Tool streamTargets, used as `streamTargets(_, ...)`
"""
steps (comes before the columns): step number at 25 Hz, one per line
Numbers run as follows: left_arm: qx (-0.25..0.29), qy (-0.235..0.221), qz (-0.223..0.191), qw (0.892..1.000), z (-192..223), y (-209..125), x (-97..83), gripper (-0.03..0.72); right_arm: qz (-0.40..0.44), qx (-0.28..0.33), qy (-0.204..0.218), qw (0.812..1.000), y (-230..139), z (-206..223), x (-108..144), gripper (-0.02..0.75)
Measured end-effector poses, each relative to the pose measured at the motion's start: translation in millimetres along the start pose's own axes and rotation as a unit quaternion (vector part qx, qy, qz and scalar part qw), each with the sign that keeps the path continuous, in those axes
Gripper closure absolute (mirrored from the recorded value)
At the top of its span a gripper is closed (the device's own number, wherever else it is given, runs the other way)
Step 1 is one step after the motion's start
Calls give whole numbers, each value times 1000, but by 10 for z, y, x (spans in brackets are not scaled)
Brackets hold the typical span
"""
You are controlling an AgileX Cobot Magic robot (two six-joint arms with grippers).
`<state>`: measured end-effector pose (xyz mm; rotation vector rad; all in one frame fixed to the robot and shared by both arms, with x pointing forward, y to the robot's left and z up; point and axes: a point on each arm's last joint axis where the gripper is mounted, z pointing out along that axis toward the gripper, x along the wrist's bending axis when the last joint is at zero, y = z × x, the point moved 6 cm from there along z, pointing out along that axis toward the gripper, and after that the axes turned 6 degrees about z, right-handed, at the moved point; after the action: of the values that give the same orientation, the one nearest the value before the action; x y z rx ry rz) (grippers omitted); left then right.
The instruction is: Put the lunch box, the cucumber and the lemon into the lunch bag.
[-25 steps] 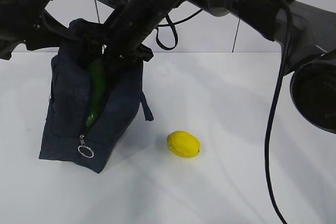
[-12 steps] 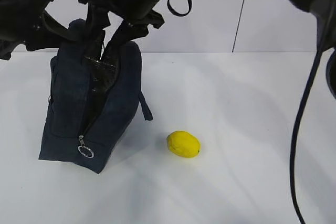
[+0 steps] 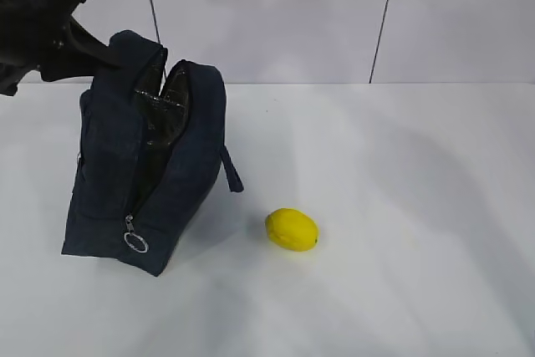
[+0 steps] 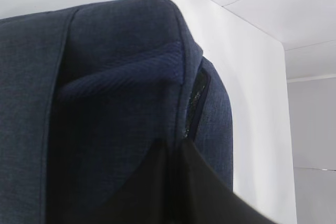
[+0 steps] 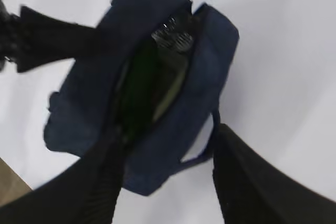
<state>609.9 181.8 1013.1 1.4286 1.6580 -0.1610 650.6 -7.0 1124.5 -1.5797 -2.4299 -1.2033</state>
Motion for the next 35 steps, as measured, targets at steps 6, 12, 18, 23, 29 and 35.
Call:
streamTargets(6, 0, 0, 3, 1000, 0, 0, 1, 678, -3, 10, -23, 1000, -117, -222, -11, 307)
streamTargets(12, 0, 0, 9, 1000, 0, -1, 0, 678, 8, 82, -76, 994, -577, -213, -238, 307)
streamTargets(18, 2, -1, 12, 1000, 0, -7, -3, 678, 4, 143, -133, 981, -1042, -270, -478, 308)
streamTargets(23, 5, -3, 16, 1000, 0, -16, -7, 678, 3, 196, -155, 968, -1449, -286, -620, 310)
streamTargets(29, 11, -6, 22, 1000, 0, -34, -16, 678, -26, 241, -149, 959, -1917, -239, -737, 311)
streamTargets(35, 13, -7, 24, 1000, -1, -39, -19, 678, -125, 186, -103, 969, -2107, -61, -769, 314)
